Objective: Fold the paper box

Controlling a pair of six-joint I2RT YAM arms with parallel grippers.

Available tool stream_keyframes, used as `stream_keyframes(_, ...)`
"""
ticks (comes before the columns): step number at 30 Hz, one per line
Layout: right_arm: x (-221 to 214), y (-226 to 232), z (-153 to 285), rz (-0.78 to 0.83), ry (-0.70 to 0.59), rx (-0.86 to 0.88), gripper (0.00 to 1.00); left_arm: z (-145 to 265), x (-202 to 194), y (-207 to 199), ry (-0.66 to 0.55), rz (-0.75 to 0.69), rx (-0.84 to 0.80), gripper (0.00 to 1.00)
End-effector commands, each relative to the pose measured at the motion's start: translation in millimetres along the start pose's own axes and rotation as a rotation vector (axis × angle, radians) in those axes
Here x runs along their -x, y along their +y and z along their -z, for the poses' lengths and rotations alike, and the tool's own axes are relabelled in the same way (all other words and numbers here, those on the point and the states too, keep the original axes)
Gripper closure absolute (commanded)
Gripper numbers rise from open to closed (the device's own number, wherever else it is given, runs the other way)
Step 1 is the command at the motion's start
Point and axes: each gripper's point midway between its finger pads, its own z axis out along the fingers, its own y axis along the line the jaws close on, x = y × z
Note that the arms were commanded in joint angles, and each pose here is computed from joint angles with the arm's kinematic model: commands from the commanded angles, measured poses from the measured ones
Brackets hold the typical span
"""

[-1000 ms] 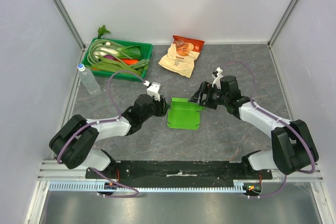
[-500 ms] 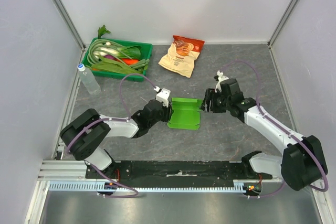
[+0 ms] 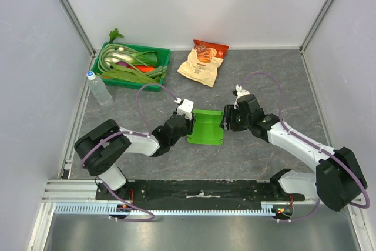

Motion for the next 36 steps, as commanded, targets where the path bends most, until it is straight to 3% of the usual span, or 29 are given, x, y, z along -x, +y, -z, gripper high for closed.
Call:
stream_keyframes(1,24.8,14.5,0.2,-0.007,-0.088,0.026,0.4,-9.3,29.9,0.3,-0.12,-0.029,0.063,0.57)
stream_keyframes(11,23.8,18.4,2.7,-0.015,-0.118,0.019,0.43,-14.6,29.0,6.2,-0.152,-0.045,0.158,0.66)
stream_keyframes(21,21.6,3.1,-3.6,0.006,-0.149,-0.044,0.41,-12.4,31.6,6.4,-0.199,-0.045,0.213,0.98)
stream_keyframes(24,17.2,7.1,-10.9,0.019,-0.15,-0.029,0.4,-11.1,29.0,5.2,-0.191,-0.041,0.233,0.98)
stream_keyframes(31,16.5,-3.3,-18.1,-0.004,-0.209,-0.082,0.56,-8.7,25.5,2.0,-0.179,-0.054,0.258,0.98)
stream_keyframes(36,15.3,8.1,-27.2,0.0,-0.213,-0.056,0.6,-5.1,26.0,2.8,-0.182,-0.073,0.247,0.98)
